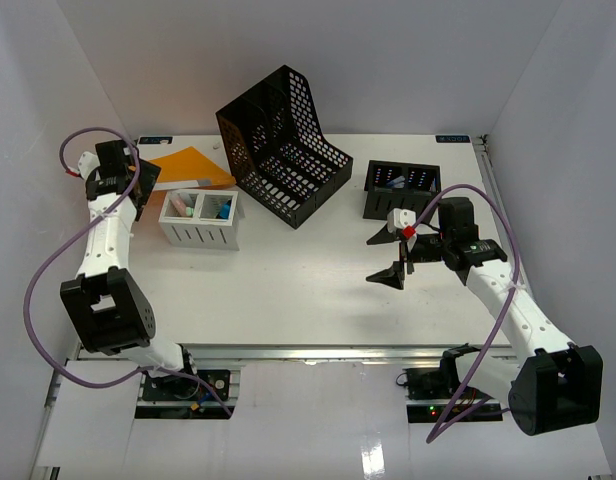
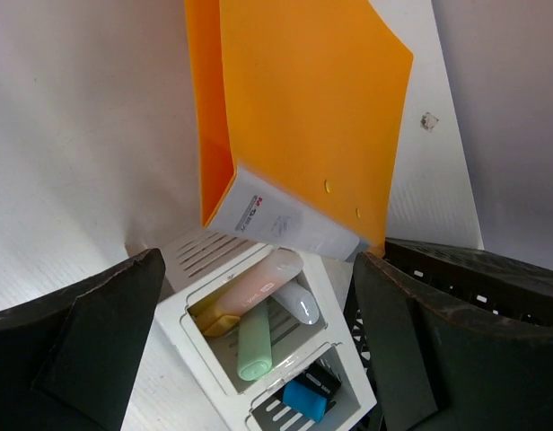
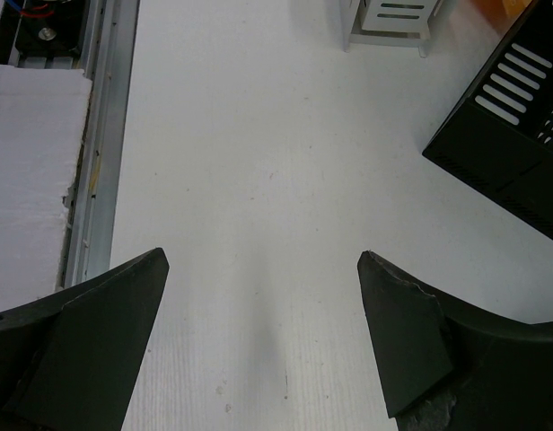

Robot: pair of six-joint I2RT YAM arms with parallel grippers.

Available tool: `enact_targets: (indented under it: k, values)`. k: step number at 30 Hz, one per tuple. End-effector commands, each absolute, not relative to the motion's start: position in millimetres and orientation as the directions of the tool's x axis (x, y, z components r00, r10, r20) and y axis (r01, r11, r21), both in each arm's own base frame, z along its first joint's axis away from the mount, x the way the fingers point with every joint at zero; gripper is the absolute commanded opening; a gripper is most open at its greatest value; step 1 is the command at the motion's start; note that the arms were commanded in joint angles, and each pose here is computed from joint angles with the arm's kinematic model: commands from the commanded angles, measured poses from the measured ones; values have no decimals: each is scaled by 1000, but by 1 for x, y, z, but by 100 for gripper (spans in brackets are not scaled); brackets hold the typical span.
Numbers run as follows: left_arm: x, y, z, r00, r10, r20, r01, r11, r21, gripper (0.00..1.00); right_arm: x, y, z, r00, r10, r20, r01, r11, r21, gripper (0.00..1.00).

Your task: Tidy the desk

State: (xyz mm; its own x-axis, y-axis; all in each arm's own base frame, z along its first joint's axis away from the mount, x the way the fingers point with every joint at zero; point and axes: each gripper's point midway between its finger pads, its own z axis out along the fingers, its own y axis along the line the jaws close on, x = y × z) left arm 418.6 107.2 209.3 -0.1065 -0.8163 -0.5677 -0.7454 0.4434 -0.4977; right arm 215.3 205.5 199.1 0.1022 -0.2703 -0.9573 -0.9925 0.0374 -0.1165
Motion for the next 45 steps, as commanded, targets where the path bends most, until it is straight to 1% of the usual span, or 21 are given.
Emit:
enact_targets:
  k: [1, 3, 5, 8, 13, 15, 16, 19, 21, 26, 29, 30, 39, 45]
  values:
    - [428, 125, 215, -87, -808, -582, -757, 434, -489, 96, 215, 207, 200, 124, -263, -957, -990, 31, -137, 93]
    - [431, 133, 208, -83, -811, -579, -770, 420, -479, 93, 215, 207, 200, 125, -264, -956, -990, 31, -138, 93]
    - [436, 140, 207, -73, -809, -584, -773, 415, -479, 85, 215, 206, 199, 124, -265, -956, -990, 32, -137, 93]
    - [446, 151, 203, -69, -804, -591, -778, 415, -473, 75, 215, 207, 198, 122, -267, -956, -990, 30, -134, 93]
    - [458, 154, 199, -78, -803, -591, -774, 423, -472, 70, 214, 206, 196, 115, -268, -957, -991, 29, -128, 93]
    - [462, 155, 199, -77, -799, -596, -767, 430, -476, 63, 214, 207, 195, 113, -269, -957, -992, 26, -125, 93]
    - [463, 155, 200, -74, -798, -598, -763, 431, -481, 58, 215, 206, 196, 114, -269, -956, -992, 27, -126, 93]
    - [466, 155, 205, -66, -795, -604, -750, 439, -495, 48, 214, 207, 195, 109, -268, -957, -993, 24, -120, 93]
    - [467, 154, 207, -64, -792, -607, -742, 444, -502, 35, 213, 207, 196, 112, -265, -958, -992, 20, -122, 93]
    - [470, 152, 229, -37, -783, -621, -698, 465, -544, 9, 212, 207, 196, 110, -262, -959, -993, 18, -119, 93]
    - [473, 152, 249, -15, -771, -637, -665, 484, -569, 2, 212, 207, 197, 113, -260, -959, -993, 16, -121, 93]
    - [474, 151, 256, -9, -767, -642, -653, 490, -577, 0, 212, 207, 197, 114, -260, -959, -992, 15, -122, 93]
    - [483, 144, 325, 41, -718, -694, -513, 581, -631, 0, 211, 207, 198, 114, -259, -959, -993, 12, -121, 93]
    - [481, 140, 364, 89, -705, -704, -447, 603, -661, 0, 210, 207, 197, 110, -257, -960, -993, 10, -117, 93]
